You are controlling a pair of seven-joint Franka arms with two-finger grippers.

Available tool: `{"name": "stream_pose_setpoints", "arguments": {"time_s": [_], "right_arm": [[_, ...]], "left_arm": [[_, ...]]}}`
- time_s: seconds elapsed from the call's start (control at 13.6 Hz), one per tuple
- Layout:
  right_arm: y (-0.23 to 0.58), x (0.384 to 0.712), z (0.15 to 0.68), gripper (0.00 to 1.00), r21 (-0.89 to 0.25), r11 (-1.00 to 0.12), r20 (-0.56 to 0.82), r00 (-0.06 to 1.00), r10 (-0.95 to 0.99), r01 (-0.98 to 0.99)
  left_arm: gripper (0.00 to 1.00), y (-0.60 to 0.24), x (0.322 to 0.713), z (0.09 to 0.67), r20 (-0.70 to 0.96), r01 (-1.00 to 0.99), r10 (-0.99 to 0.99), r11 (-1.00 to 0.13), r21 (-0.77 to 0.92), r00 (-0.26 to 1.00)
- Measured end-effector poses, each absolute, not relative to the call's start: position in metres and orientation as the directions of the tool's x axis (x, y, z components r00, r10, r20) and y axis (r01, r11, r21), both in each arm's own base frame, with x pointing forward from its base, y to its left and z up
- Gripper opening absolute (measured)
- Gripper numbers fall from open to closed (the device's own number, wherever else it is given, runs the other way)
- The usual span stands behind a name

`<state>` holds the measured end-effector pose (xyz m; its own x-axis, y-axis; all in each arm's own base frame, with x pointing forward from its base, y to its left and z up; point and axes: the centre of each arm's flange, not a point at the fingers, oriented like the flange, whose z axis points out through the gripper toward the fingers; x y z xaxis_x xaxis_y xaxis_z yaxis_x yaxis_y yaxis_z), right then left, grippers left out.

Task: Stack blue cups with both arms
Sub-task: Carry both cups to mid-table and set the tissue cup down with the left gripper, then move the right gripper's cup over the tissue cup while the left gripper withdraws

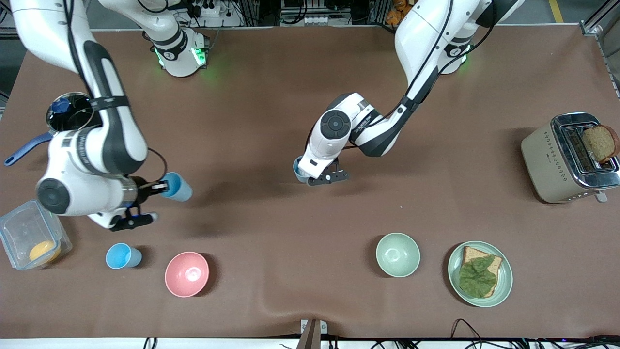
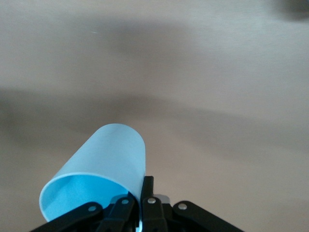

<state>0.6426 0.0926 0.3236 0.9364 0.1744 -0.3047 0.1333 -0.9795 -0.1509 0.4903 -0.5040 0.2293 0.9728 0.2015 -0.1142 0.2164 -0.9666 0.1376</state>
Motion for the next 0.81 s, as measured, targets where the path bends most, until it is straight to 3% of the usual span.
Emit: {"name": "stream_pose_setpoints", "arguments": {"time_s": [0.07, 0.37, 0.66, 0.81], "right_arm": [[0.115, 0.639, 0.324, 0.04, -0.144, -0.983, -0.310, 0.937, 0.158, 0.118], [0.174, 0.626, 0.325, 0.04, -0.120, -0.992, -0.338, 0.937, 0.088, 0.050], [0.230, 0.610, 0.333, 0.04, -0.097, -0.995, -0.363, 0.932, 0.005, -0.033], [0.261, 0.601, 0.338, 0.04, -0.097, -0.993, -0.368, 0.929, -0.028, -0.069]], "left_arm": [[0.10, -0.506, 0.490, 0.228, -0.115, 0.215, 0.200, -0.967, 0.138, 0.973], [0.53, -0.496, 0.517, 0.259, -0.070, 0.243, 0.234, -0.954, 0.174, 0.970], [0.97, -0.433, 0.560, 0.387, -0.007, 0.310, 0.314, -0.935, 0.171, 0.949], [1.00, -0.383, 0.573, 0.455, 0.037, 0.306, 0.316, -0.938, 0.162, 0.948]]}}
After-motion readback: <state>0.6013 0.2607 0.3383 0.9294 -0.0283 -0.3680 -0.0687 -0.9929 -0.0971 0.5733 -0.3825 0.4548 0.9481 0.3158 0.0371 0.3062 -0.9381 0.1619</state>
